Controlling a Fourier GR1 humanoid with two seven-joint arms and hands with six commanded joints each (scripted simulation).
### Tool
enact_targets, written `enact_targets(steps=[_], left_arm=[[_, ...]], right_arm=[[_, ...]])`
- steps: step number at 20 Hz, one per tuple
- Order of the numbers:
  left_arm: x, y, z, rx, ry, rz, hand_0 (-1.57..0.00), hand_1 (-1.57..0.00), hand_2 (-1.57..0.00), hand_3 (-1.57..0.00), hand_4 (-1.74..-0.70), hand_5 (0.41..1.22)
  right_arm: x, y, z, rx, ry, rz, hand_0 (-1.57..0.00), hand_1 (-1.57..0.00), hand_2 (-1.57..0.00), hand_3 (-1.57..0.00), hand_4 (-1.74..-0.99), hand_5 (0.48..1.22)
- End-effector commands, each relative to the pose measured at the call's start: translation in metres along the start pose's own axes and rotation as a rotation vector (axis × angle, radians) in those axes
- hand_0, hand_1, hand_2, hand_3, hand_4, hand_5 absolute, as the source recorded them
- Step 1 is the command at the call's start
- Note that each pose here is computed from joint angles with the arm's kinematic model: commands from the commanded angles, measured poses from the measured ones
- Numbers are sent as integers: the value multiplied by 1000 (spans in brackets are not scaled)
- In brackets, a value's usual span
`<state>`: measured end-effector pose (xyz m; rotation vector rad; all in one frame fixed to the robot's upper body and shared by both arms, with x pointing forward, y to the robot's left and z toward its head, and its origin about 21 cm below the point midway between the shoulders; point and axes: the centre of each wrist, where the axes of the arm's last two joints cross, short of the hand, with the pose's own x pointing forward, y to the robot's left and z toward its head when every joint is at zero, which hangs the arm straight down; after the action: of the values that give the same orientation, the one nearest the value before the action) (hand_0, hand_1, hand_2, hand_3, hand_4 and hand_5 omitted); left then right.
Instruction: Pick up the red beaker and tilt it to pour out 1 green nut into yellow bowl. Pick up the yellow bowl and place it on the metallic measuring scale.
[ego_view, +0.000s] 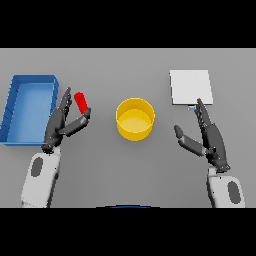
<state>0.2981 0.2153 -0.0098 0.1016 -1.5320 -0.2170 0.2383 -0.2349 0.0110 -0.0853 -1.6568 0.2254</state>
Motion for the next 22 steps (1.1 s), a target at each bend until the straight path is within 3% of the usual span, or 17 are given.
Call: enact_targets(steps=[1,8,15,17,18,20,22], left_arm=[[0,-1,-7,-1,1,3,1,1,1,1,-1222,638],[-1,-14,-41,0,4,-50,1,1,1,1,-1231,647],[-13,-17,-54,13,-28,-4,1,-6,-50,-30,-1347,726],[-13,-26,-56,21,-33,23,-338,-306,-322,-239,-1385,765],[-13,-25,-58,36,-29,36,-585,-556,-551,-416,-1416,786],[-13,-33,-60,49,-40,69,-940,-921,-918,-832,-1425,943],[-10,-30,-65,64,-45,60,-1167,-1155,-1153,-1081,-1529,1043]], right_arm=[[1,-1,-2,1,-3,4,1,1,1,1,-1297,625],[1,-2,-5,-18,16,23,1,1,1,1,-1300,638],[-2,1,-5,-16,15,14,1,1,1,1,-1301,647],[-1,-5,-3,-30,11,15,1,1,1,1,-1294,645],[1,-3,-4,-25,8,12,1,1,1,1,-1292,645],[1,-3,-5,-27,23,6,1,1,1,1,-1290,646],[-1,2,-6,-21,27,9,1,1,1,1,-1291,649]])
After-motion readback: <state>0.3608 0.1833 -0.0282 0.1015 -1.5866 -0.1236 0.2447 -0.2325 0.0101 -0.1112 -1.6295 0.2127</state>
